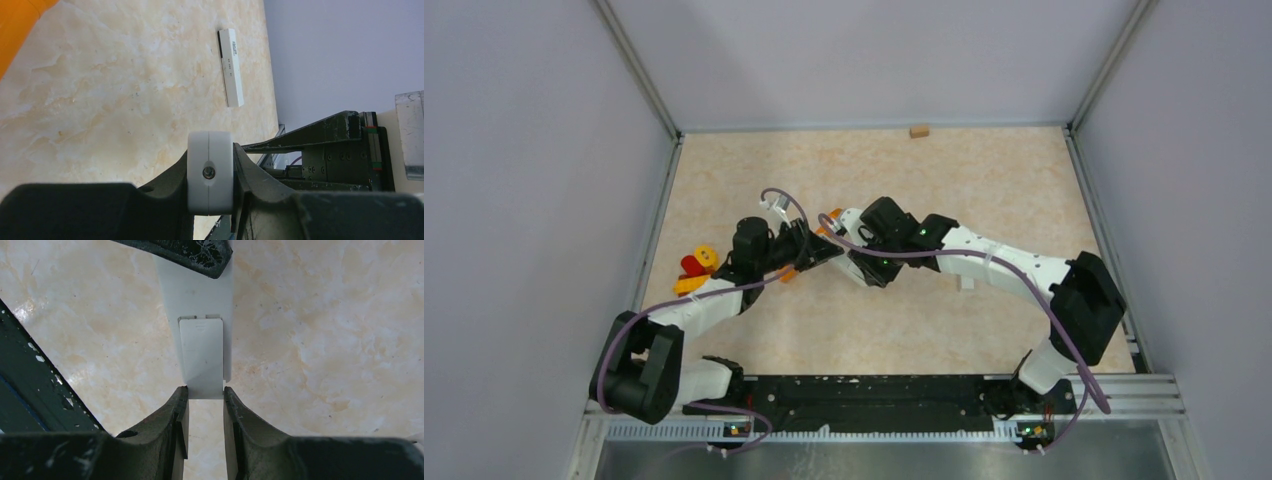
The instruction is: Load the batteries into the remote control
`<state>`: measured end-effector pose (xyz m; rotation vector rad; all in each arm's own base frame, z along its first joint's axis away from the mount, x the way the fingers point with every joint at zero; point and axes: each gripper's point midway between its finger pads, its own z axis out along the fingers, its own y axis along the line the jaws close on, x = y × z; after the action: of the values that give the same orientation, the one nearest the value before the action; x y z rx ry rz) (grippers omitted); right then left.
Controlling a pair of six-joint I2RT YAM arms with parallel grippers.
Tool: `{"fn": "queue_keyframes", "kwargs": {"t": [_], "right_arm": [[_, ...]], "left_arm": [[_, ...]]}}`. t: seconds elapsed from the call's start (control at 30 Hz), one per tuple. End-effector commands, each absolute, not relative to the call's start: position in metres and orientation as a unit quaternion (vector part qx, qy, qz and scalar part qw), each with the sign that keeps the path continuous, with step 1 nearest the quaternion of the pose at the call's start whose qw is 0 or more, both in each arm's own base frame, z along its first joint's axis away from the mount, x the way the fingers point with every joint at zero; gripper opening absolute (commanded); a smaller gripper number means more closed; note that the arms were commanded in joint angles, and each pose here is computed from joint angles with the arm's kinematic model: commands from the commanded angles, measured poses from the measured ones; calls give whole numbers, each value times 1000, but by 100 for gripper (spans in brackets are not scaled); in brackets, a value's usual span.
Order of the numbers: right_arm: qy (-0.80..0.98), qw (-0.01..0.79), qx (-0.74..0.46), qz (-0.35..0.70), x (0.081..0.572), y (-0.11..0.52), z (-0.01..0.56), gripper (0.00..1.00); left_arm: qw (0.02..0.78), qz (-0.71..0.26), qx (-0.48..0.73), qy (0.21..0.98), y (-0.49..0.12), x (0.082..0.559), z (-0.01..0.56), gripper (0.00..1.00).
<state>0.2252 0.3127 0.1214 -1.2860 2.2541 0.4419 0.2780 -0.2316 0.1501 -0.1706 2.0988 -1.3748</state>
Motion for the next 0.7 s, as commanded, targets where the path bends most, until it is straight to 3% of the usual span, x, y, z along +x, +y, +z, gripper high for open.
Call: {"fn": "queue_keyframes", "kwargs": {"t": [0.0,0.67], "right_arm": [[811,280,-481,179,232,331,139,23],[812,284,-471,197,235,343,143,24]], "left_arm": [[321,-544,-43,774,-239,281,178,0],[275,-592,-33,757,-249,266,183,0]]}}
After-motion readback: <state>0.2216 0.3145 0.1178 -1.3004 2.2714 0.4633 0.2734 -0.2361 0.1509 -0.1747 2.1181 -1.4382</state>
